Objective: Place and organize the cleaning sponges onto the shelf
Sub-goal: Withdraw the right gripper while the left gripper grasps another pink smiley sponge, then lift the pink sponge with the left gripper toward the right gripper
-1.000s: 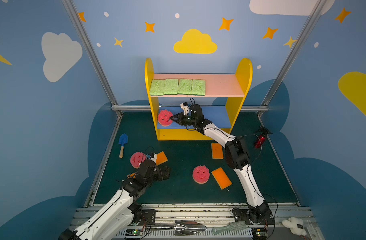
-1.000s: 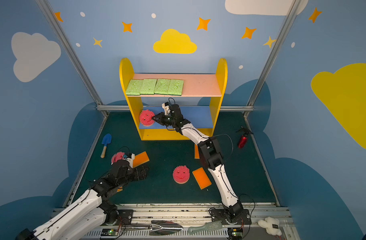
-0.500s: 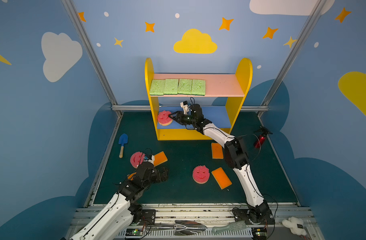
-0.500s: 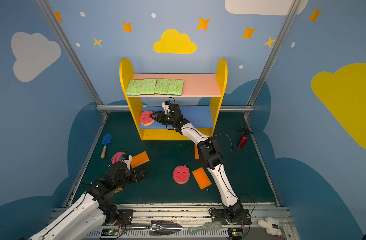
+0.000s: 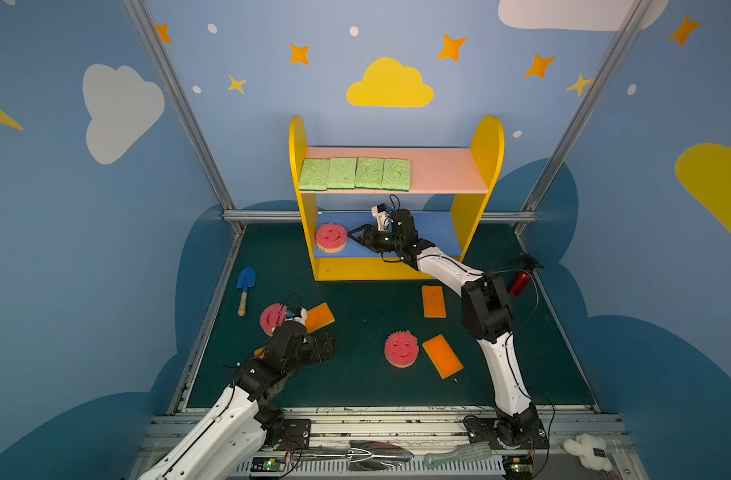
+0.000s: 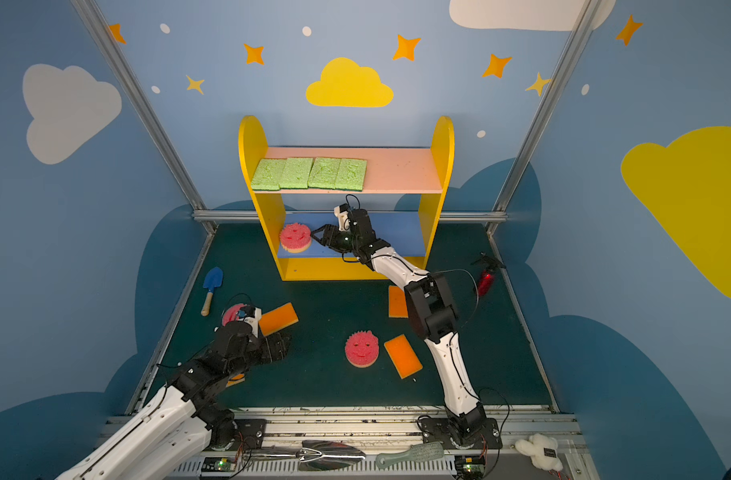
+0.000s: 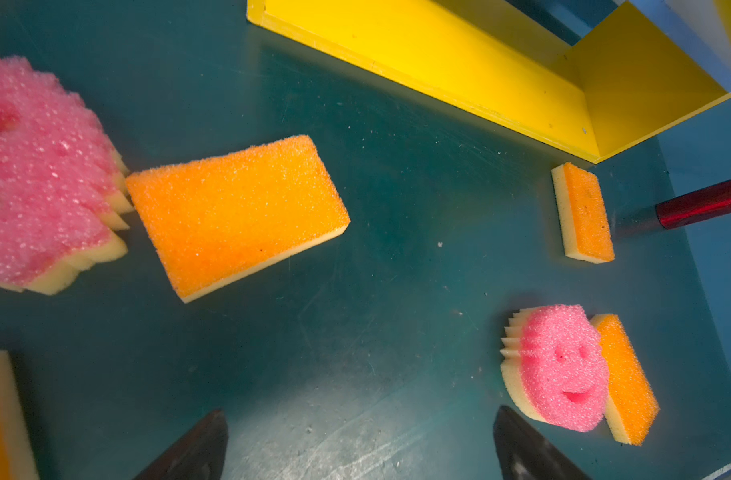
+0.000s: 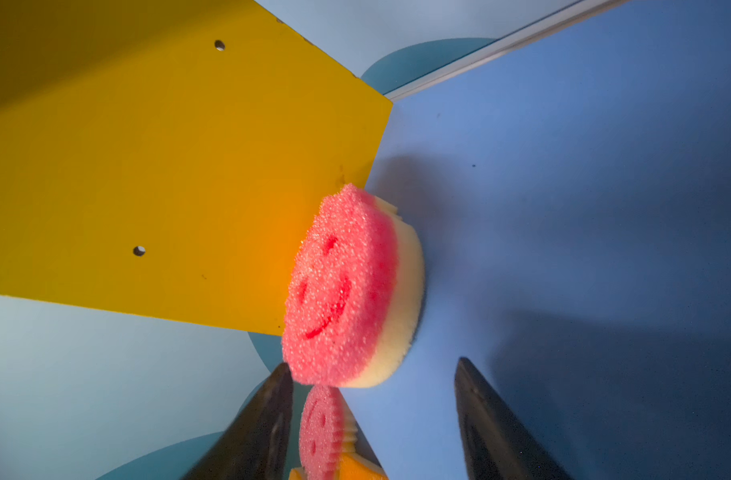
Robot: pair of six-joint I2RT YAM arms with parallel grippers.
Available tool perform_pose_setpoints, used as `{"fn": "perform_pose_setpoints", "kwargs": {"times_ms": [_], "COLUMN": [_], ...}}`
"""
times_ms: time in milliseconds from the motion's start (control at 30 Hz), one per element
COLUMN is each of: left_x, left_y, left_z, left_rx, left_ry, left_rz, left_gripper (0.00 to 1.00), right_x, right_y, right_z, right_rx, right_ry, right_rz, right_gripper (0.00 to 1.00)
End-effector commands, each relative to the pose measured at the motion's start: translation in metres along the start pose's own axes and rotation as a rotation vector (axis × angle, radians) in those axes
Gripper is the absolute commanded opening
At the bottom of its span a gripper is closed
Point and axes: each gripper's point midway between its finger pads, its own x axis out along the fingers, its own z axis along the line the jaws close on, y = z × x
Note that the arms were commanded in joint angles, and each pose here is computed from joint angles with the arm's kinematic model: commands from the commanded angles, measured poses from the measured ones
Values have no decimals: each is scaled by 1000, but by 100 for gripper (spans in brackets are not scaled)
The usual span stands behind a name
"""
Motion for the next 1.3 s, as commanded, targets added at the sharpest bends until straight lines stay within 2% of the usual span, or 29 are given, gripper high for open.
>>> {"fn": "perform_pose_setpoints", "kwargs": {"times_ms": [0, 133, 267, 433, 733, 933, 1267], "left_x": [4, 20, 39, 63, 88, 104, 125], "left_y": [-3, -3, 3, 19, 43, 63, 66], "left_z": [-13, -37, -71, -110, -152, -163, -160], "left_rx": [27, 76, 117, 147, 196, 198, 193], "left_ry": [37, 81, 138, 223, 259, 261, 206], "left_rz": [22, 71, 142, 212, 276, 321, 340], "left_gripper": [96, 89, 87, 87, 77, 75, 70], "right_x": [-31, -62, -102, -160, -245, -269, -271], "right_y": [-15, 1, 17, 38, 86, 104, 106], "right_z": [25, 27, 24, 4, -42, -71, -82], "right_rx": [-67, -113, -118, -24, 108, 182, 218], "right_ry": [-11, 46, 101, 134, 306, 330, 316], "right_rz": [-45, -29, -23, -21, -39, -50, -43], "right_gripper": [61, 62, 62, 62, 62, 63, 62]}}
